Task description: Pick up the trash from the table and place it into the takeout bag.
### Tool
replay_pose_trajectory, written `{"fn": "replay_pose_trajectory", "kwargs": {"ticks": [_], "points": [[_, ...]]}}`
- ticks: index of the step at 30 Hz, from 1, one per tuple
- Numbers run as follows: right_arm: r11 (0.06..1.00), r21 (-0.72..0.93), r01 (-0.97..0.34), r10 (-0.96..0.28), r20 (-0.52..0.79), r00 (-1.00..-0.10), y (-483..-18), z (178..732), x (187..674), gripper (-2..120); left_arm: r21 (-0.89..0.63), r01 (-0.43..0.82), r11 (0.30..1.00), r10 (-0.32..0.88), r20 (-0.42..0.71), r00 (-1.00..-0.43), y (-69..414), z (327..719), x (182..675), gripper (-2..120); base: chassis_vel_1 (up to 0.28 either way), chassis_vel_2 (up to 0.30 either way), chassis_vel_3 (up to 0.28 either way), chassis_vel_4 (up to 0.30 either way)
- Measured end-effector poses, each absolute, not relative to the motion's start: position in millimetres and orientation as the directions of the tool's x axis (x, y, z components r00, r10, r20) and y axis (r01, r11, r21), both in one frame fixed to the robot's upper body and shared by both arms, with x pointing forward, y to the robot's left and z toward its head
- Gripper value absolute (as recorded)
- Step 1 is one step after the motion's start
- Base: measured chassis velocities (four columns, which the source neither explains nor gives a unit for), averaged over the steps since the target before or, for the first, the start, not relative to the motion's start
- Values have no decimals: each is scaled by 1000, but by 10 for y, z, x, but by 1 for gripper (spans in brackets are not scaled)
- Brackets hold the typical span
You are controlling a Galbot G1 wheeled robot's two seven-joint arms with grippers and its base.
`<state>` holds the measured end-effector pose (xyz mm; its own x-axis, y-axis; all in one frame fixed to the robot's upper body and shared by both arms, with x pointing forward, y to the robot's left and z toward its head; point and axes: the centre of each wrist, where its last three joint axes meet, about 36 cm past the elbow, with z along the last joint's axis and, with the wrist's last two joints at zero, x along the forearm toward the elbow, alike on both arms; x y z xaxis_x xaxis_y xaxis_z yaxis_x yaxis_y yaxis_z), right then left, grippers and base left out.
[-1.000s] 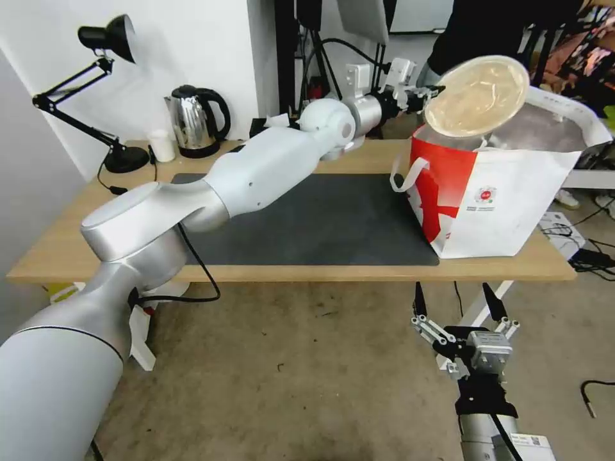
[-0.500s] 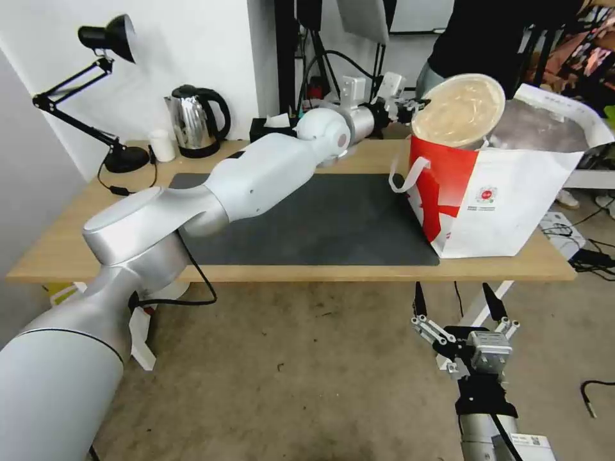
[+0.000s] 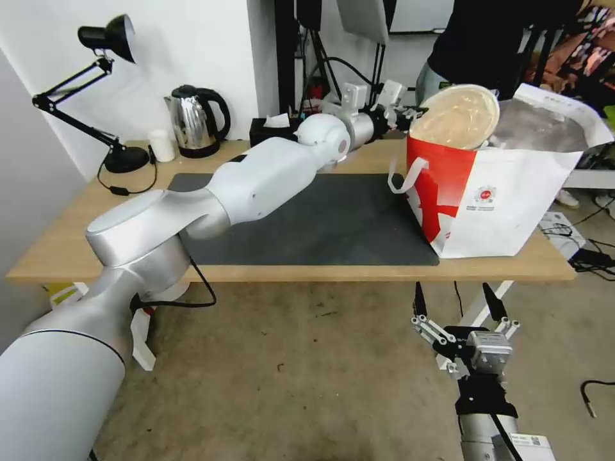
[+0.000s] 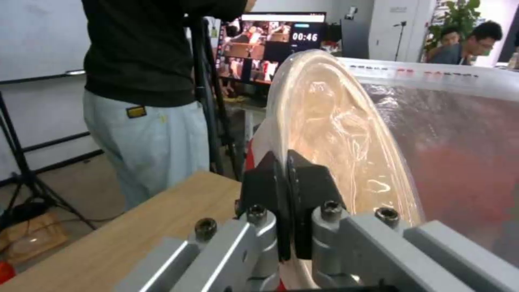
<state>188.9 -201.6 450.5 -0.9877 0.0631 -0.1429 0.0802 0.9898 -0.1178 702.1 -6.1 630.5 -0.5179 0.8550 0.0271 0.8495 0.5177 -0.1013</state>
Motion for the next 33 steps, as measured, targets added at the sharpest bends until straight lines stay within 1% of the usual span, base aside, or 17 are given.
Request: {"fn": "replay_pose_trajectory", "kwargs": {"ticks": [6,10,16,19,20,21,22,23,25,26,29,30,33], "points": [[990,-118,80,63,-143,-988,-2016,4504,1889,100,-97,861,500,866,19,-500,-45,6328,7016,0,0,0,0,0],[990,-118,80,63,-143,-988,-2016,4505,1889,100,-77,891,448,894,3,-449,-11,6381,7010,0,0,0,0,0],[990,-118,80,63,-143,-988,-2016,4505,1889,100,-62,906,418,908,1,-419,14,6389,6988,0,0,0,0,0],[990,-118,80,63,-143,-988,-2016,4505,1889,100,-59,908,415,909,1,-416,23,6395,6982,0,0,0,0,0],[990,-118,80,63,-143,-988,-2016,4505,1889,100,-56,908,415,909,5,-416,42,6402,6982,5,0,0,0,0],[990,-118,80,63,-143,-988,-2016,4505,1889,100,-56,908,415,909,5,-416,42,6402,6982,5,0,0,0,0],[990,-118,80,63,-143,-988,-2016,4505,1889,100,-55,908,415,909,8,-416,54,6406,6981,10,0,0,0,0],[990,-118,80,63,-143,-988,-2016,4505,1890,100,-54,908,415,909,10,-416,62,6409,6980,11,0,0,0,0],[990,-118,80,63,-143,-988,-2016,4505,1890,100,-53,908,416,909,16,-416,86,6420,6979,24,0,0,0,0],[990,-118,80,63,-143,-988,-2016,4505,1890,100,-53,908,416,909,16,-416,86,6420,6979,24,0,0,0,0],[990,-118,80,63,-143,-988,-2016,4504,1889,100,-53,908,415,910,20,-414,87,6420,6975,35,0,0,0,0],[990,-118,80,63,-143,-988,-2016,4504,1889,100,-53,908,415,910,20,-414,87,6420,6975,35,0,0,0,0],[990,-118,80,63,-143,-988,-2016,4505,1889,100,-52,909,414,910,22,-414,85,6421,6975,49,0,0,0,0]]}}
